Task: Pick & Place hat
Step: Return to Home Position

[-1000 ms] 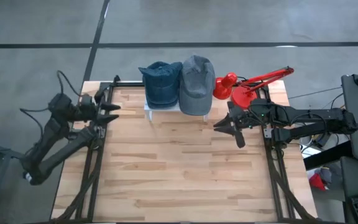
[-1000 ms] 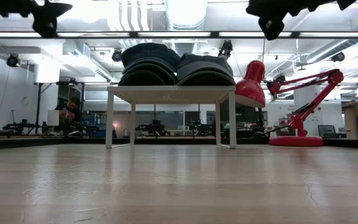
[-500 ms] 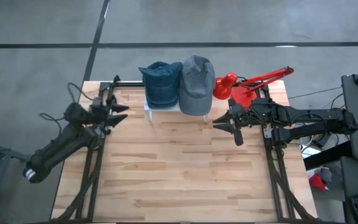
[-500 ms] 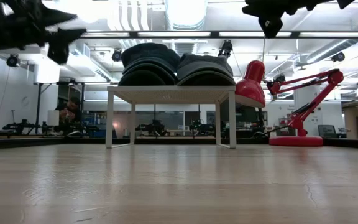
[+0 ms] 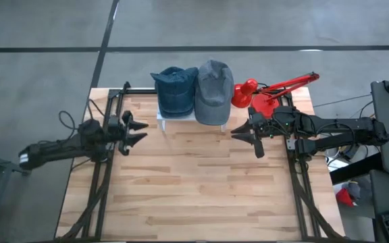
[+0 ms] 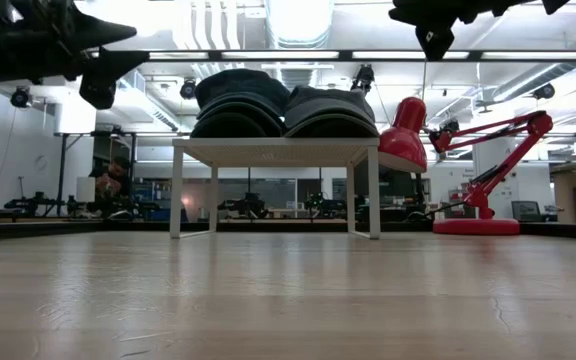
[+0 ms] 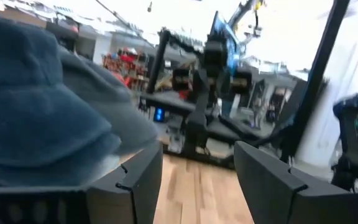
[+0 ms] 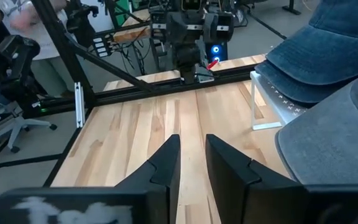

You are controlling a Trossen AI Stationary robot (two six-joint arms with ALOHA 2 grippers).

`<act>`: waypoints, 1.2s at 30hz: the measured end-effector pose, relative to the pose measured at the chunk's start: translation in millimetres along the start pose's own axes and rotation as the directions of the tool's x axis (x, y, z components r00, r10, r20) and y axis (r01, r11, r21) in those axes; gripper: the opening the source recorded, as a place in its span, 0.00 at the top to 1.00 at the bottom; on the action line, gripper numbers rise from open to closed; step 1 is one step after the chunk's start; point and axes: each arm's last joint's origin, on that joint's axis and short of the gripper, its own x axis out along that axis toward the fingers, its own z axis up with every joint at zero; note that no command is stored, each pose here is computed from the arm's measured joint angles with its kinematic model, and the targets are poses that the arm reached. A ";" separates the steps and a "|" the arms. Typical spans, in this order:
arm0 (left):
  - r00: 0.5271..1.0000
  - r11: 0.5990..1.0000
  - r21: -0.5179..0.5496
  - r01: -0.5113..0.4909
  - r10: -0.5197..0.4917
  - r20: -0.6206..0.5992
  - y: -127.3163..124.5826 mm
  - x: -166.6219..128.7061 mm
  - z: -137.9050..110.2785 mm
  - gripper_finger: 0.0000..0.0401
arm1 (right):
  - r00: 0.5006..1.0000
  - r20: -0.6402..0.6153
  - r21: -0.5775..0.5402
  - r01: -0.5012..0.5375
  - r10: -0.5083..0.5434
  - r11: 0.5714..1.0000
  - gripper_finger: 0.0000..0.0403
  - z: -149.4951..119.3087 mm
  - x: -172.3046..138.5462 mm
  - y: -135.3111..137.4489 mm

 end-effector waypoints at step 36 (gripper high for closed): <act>0.995 0.996 0.090 -0.020 0.028 -0.092 -2.7 -3.0 -12.0 0.50 | 0.963 0.252 0.055 -0.114 0.097 0.992 0.81 -94.5 -65.5 -10.0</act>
